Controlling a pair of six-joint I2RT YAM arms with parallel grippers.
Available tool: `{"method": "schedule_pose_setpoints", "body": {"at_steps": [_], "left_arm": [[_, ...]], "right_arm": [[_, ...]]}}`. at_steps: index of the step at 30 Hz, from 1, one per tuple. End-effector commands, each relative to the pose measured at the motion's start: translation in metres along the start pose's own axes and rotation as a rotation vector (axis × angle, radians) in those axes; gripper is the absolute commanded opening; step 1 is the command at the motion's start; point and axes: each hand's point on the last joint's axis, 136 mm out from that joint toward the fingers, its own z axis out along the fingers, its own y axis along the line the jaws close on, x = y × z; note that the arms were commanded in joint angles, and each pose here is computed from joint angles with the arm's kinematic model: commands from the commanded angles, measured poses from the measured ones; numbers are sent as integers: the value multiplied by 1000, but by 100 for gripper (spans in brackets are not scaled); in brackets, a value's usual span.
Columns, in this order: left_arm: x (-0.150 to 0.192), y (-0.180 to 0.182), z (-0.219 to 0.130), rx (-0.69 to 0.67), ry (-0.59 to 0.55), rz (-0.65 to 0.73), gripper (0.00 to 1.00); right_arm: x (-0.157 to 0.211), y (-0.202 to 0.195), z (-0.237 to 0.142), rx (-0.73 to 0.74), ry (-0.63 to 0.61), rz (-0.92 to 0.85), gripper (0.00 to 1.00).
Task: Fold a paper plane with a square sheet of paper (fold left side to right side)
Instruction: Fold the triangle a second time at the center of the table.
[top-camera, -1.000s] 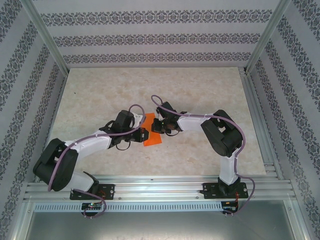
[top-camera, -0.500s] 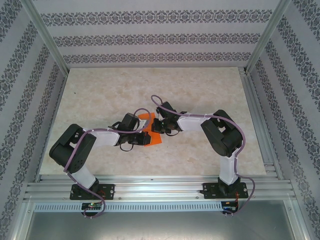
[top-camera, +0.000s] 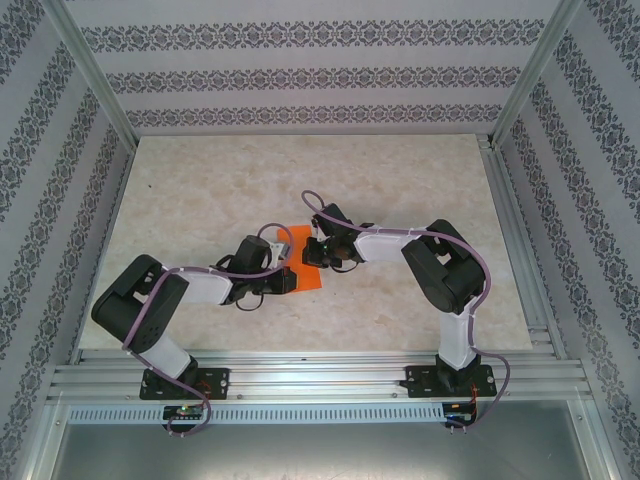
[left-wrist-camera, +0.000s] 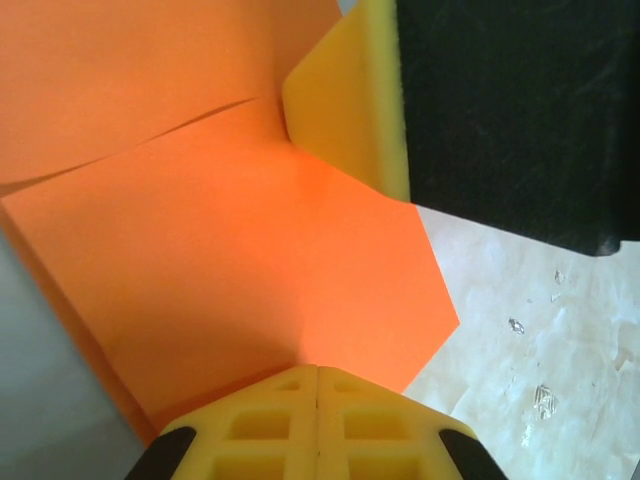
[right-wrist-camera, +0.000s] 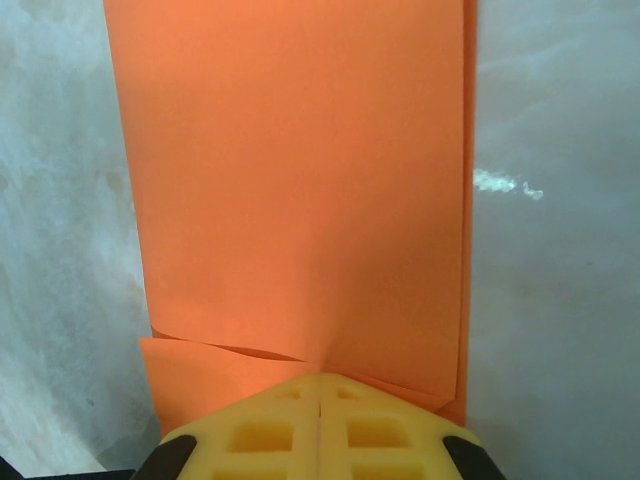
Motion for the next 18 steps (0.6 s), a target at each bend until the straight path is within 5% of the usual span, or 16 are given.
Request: {"method": "schedule_pose_setpoints", "body": {"at_steps": [1, 18], "left_arm": [[66, 49, -5, -156, 162, -198, 0], [83, 46, -46, -208, 159, -212, 0]], "right_arm": [[28, -60, 12, 199, 91, 50, 3], [24, -54, 16, 157, 82, 52, 3]]}}
